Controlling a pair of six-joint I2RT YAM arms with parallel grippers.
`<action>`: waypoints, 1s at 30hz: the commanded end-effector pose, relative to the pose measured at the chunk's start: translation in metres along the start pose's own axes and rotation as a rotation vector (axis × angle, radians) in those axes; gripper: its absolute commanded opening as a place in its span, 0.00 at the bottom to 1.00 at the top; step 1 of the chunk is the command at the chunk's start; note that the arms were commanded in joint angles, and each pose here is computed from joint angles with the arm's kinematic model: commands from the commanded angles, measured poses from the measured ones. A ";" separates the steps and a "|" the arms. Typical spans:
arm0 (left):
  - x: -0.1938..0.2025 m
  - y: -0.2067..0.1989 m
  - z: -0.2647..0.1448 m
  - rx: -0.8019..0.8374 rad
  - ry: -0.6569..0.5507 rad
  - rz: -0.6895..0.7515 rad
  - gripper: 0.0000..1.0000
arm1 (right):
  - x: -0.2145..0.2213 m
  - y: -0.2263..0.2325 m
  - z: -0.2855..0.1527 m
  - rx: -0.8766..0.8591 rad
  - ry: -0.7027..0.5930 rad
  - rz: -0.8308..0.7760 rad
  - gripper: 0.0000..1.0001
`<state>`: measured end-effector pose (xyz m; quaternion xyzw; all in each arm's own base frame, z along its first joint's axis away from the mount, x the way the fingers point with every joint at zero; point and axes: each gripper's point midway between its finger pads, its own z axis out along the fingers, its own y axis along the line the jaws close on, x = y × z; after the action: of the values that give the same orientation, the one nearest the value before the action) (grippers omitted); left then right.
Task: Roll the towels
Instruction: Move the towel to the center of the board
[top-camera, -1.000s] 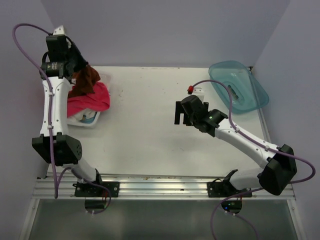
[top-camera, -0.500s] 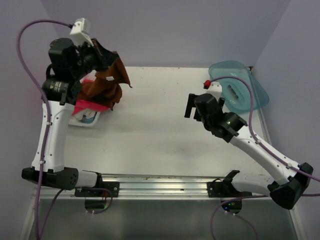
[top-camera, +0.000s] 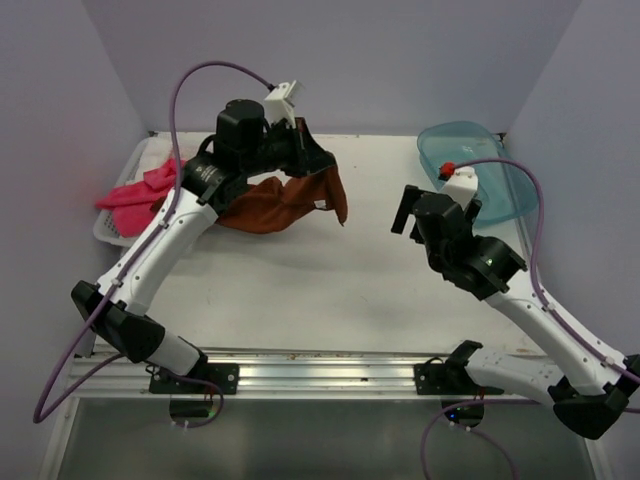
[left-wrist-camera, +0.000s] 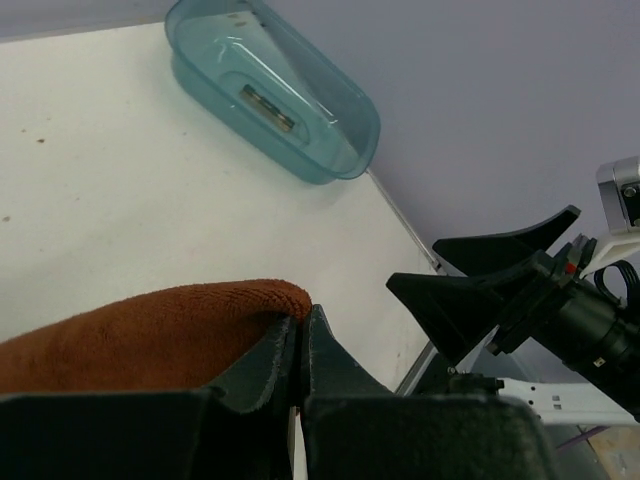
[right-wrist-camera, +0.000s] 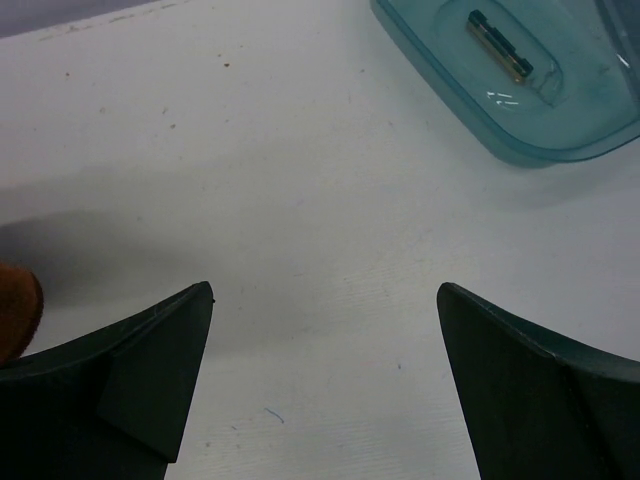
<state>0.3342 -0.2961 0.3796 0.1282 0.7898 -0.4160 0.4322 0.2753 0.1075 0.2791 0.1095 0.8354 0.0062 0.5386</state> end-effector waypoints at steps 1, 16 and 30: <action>-0.017 -0.049 0.011 0.137 -0.071 0.025 0.00 | -0.018 -0.024 -0.014 0.054 -0.077 0.063 0.99; 0.117 -0.034 0.141 0.143 0.288 -0.068 0.58 | -0.005 -0.051 -0.030 0.082 -0.066 0.087 0.99; 0.117 0.128 0.014 -0.472 0.246 -0.074 0.68 | 0.091 -0.020 0.011 -0.024 0.355 -0.091 0.96</action>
<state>0.3517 -0.3055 0.2342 0.0829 0.8903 -0.3033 0.3293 0.2505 0.0927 0.2316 0.0892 0.8795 -0.0084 0.4674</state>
